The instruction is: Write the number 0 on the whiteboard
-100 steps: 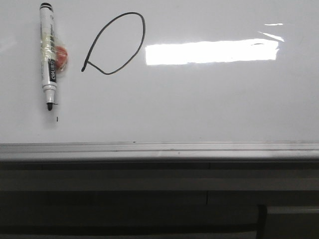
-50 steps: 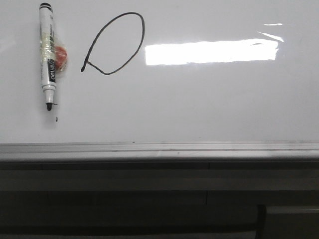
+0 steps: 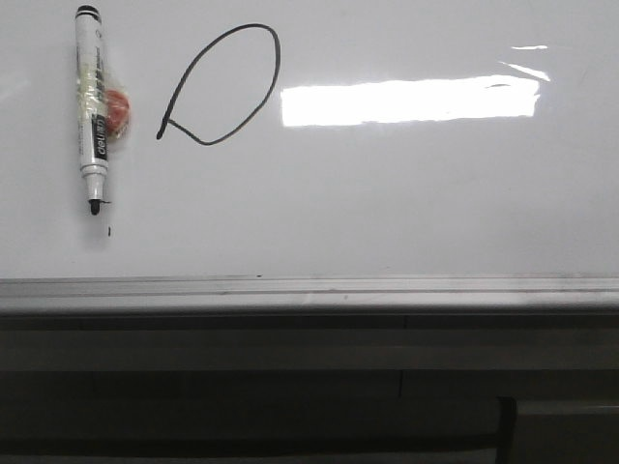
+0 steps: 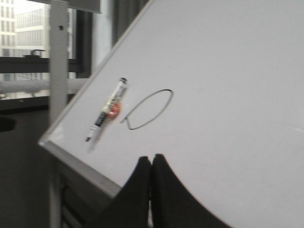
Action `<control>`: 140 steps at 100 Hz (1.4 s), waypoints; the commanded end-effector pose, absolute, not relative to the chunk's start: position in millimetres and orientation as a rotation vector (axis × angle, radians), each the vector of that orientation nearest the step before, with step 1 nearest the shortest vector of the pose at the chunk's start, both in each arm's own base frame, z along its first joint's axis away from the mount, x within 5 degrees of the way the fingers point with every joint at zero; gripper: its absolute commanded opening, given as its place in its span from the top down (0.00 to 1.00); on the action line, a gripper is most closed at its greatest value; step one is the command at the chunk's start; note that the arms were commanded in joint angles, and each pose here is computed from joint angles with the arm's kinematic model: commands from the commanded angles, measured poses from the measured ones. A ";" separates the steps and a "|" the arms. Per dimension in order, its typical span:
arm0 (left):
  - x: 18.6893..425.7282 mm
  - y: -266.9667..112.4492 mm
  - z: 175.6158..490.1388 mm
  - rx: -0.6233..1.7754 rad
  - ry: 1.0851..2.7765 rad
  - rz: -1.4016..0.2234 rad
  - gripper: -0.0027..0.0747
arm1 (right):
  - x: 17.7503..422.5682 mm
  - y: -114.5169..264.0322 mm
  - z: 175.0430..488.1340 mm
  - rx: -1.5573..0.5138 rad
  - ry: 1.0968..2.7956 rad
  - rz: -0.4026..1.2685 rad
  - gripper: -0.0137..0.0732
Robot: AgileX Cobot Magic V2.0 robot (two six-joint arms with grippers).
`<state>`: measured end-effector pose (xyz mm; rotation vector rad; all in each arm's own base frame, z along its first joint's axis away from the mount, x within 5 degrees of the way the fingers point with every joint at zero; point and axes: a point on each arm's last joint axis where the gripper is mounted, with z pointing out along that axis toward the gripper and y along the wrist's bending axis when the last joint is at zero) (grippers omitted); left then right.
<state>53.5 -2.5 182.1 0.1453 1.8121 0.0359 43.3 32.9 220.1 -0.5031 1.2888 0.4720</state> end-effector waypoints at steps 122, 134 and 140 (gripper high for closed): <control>53.6 -3.0 176.7 0.145 1.767 0.026 0.99 | 51.8 -13.2 179.9 0.131 1.773 -0.244 0.91; 53.6 -3.0 176.7 0.145 1.767 0.026 0.99 | 51.7 -13.2 179.5 0.131 1.778 -0.244 0.91; 53.6 -3.0 176.7 0.145 1.767 0.026 0.99 | 51.7 -13.2 179.3 0.131 1.780 -0.244 0.91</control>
